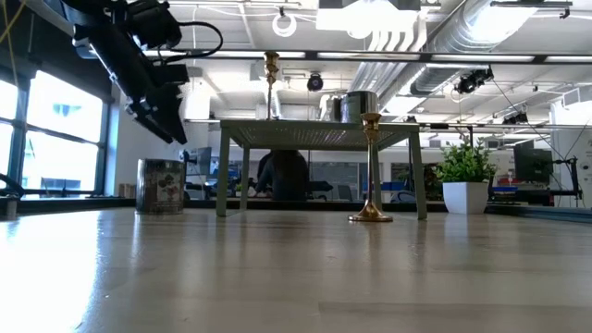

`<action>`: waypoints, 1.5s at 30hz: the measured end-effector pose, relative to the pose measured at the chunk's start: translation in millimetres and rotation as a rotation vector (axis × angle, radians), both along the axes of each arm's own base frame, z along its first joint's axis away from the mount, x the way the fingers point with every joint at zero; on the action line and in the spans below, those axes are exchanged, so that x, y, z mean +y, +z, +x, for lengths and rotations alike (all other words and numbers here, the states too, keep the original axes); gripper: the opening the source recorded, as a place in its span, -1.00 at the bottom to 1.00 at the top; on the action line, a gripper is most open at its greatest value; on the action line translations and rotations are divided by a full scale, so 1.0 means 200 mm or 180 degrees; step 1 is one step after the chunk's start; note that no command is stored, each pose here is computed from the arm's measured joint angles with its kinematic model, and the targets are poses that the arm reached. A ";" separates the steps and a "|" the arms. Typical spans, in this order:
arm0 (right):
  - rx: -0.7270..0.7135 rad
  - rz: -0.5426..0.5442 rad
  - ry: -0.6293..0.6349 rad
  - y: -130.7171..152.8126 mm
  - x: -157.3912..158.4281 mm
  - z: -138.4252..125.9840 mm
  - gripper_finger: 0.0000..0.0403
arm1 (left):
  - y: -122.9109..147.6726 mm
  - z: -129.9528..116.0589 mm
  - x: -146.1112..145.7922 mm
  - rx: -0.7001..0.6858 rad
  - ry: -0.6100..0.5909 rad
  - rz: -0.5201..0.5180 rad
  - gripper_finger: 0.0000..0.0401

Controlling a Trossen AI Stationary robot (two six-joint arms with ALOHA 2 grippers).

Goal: Pick & Place candle stick holders
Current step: Put the top silver scented candle on the shelf aligned with the other silver scented candle

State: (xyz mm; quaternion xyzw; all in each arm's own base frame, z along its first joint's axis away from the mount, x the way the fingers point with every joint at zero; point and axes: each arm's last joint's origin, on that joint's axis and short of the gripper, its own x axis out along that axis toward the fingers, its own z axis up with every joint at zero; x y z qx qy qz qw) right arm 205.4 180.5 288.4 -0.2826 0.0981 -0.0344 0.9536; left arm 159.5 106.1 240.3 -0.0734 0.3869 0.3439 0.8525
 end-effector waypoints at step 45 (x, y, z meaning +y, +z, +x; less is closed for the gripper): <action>0.0247 0.0128 0.0160 -0.06 -0.07 0.06 -0.10 | -0.01 -0.04 -0.05 0.0841 -0.1321 -0.0116 0.97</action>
